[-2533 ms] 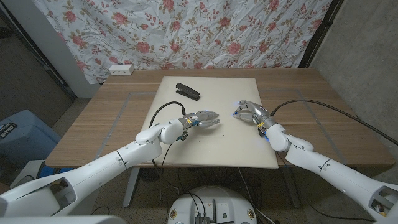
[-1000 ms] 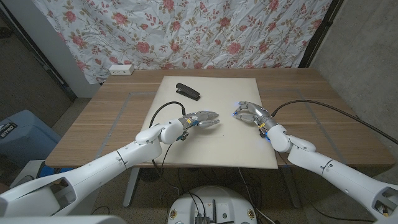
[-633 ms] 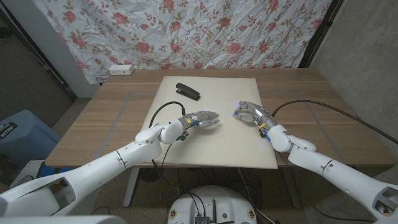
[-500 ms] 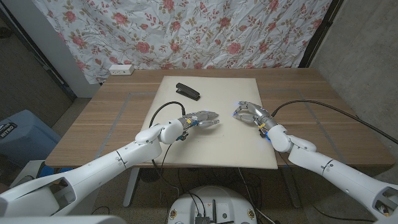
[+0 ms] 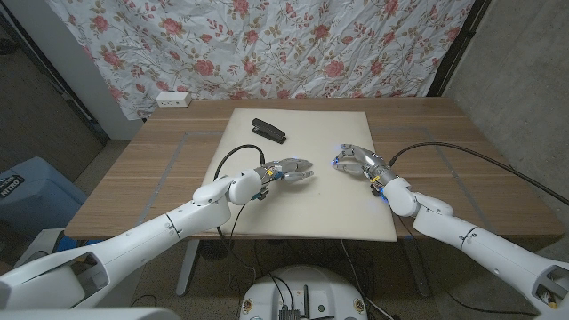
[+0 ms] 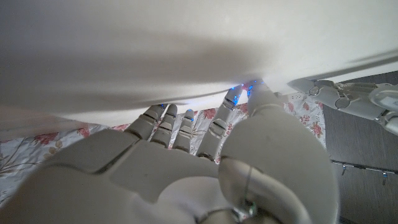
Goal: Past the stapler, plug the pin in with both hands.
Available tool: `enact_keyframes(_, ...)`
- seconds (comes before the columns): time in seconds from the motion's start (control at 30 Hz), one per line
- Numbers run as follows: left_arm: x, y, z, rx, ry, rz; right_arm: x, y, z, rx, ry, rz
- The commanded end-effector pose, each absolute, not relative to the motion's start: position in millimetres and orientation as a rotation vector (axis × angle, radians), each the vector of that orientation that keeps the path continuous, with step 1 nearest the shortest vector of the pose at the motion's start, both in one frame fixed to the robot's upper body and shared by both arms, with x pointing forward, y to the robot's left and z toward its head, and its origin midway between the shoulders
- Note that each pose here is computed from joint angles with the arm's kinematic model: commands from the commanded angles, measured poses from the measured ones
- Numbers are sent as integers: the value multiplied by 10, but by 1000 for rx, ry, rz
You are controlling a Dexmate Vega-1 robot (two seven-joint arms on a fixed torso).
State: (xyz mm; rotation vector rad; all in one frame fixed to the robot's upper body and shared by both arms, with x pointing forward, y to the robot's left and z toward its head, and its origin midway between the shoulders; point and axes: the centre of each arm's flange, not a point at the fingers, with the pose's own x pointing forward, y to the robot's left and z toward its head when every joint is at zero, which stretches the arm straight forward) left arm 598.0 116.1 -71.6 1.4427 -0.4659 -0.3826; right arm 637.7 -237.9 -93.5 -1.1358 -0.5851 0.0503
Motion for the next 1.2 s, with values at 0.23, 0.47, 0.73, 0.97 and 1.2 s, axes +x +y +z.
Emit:
enact_keyframes(0.23,5984,1159,-727,1436,-454,-381,6393,-2399,-937,-1134,-581,80)
enact_keyframes(0.47,5983,1163,-731,1438,-456,-385,6393,-2421,-931,-1134,-586,92)
enact_keyframes(0.73,5987,1160,-720,1440,-467,-380,6401,-2428,-915,-1135,-595,114)
enact_keyframes(0.97,5991,1158,-694,1443,-476,-372,6401,-2450,-894,-1134,-598,121)
enact_keyframes(1.2,5978,1166,-665,1436,-499,-363,6402,-2465,-867,-1134,-612,149)
